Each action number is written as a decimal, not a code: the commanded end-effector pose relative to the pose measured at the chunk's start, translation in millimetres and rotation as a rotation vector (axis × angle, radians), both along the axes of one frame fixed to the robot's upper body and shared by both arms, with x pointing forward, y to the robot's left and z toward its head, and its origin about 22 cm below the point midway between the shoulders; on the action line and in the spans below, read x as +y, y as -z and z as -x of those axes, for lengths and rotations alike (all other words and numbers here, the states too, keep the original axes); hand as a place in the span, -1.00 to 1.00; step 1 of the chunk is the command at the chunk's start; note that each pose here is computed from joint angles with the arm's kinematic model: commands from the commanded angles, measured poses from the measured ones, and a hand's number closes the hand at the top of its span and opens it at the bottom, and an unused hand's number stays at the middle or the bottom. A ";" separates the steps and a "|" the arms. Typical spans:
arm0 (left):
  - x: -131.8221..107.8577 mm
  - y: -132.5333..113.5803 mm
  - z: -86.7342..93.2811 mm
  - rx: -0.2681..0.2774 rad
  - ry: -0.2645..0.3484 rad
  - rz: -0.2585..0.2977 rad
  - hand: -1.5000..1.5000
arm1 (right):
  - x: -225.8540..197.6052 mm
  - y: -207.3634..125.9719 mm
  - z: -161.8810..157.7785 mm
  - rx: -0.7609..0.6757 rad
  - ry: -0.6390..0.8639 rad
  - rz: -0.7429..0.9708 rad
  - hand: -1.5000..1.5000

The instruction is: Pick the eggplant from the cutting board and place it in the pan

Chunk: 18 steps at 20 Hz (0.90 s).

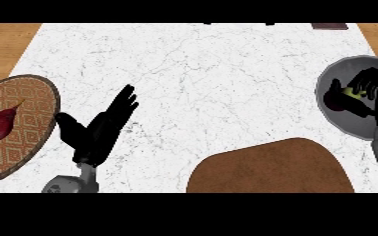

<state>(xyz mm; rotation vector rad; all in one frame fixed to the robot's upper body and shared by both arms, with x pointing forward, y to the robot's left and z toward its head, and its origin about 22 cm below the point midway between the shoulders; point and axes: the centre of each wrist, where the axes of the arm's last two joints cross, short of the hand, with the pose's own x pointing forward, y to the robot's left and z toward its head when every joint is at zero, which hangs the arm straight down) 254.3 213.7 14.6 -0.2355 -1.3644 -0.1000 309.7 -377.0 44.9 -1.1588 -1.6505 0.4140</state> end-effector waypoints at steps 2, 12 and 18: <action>-4.8 0.7 -1.1 0.001 0.012 0.011 0.00 | -36.5 8.5 -25.4 -0.067 0.071 -0.066 1.00; -15.0 -9.6 -8.2 -0.008 0.052 0.018 0.00 | -73.6 4.0 -41.9 -0.071 0.095 -0.042 1.00; -14.7 -1.6 -9.4 -0.012 0.064 0.020 0.00 | -76.3 25.3 -31.7 0.287 0.149 -0.012 -1.00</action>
